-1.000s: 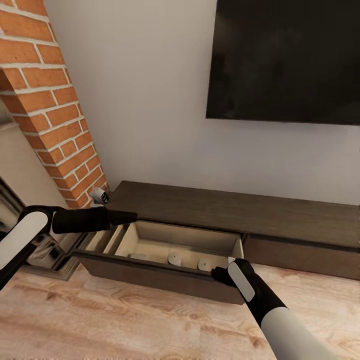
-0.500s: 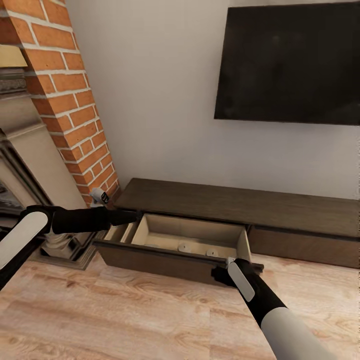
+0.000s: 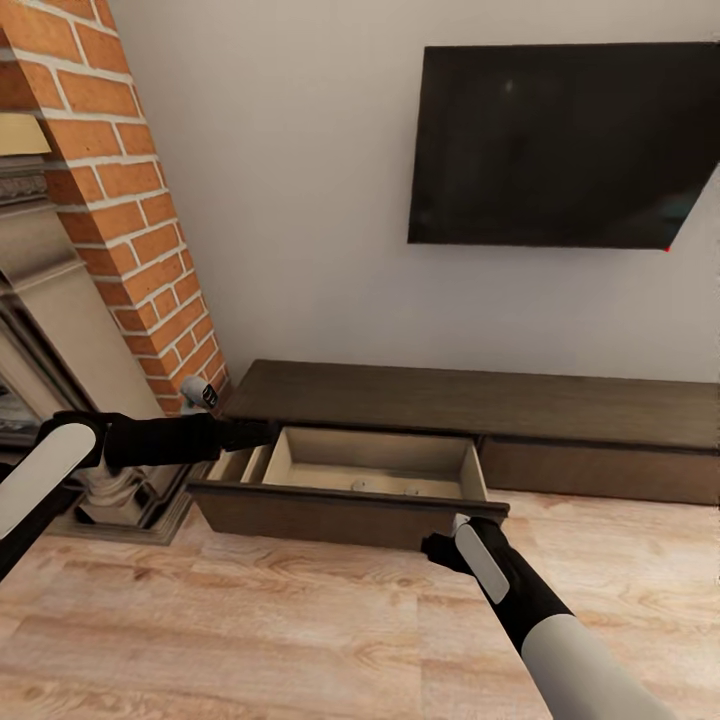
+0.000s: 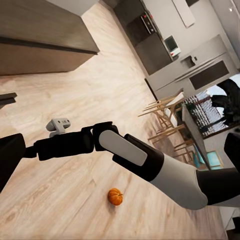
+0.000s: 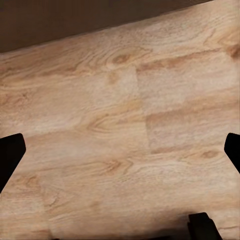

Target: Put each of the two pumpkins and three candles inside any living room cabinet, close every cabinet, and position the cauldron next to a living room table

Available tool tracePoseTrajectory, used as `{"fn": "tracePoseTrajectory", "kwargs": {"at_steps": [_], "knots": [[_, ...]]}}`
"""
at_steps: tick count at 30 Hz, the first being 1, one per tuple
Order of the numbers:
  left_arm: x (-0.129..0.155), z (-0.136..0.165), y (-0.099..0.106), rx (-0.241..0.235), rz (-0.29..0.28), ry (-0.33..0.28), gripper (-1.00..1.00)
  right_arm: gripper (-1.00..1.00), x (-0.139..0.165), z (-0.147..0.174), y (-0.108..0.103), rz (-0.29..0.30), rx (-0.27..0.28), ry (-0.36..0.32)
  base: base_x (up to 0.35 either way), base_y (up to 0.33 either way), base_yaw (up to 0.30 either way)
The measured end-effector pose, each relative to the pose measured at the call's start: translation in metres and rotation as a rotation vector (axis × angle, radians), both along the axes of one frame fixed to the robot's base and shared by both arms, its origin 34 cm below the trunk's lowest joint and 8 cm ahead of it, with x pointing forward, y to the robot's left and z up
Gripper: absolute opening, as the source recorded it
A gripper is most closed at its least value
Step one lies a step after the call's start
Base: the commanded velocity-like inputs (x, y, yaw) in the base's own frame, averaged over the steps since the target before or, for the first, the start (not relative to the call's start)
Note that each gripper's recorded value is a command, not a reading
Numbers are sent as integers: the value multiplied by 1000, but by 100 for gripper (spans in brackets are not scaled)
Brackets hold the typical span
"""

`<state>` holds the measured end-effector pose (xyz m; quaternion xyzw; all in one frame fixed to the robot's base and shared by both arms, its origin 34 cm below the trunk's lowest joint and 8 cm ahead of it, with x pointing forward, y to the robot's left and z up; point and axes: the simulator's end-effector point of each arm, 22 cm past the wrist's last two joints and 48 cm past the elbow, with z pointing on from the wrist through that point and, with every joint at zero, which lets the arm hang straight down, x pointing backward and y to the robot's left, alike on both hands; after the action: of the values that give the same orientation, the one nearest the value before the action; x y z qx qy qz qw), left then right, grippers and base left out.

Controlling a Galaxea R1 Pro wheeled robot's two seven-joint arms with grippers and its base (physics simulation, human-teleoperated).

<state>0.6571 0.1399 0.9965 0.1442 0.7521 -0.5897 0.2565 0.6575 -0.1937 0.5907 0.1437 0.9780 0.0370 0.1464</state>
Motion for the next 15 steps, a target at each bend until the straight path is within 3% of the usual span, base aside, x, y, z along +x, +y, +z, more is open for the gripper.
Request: {"fn": "tracePoseTrajectory", "kwargs": {"at_steps": [6, 15], "knots": [[1, 10, 0, 0, 0, 1, 100, 100, 0, 10, 1, 2, 0, 0, -66, 29, -5], [1, 25, 0, 0, 0, 1, 100, 100, 1, 25, 2, 3, 1, 0, -230, 142, -1]]}}
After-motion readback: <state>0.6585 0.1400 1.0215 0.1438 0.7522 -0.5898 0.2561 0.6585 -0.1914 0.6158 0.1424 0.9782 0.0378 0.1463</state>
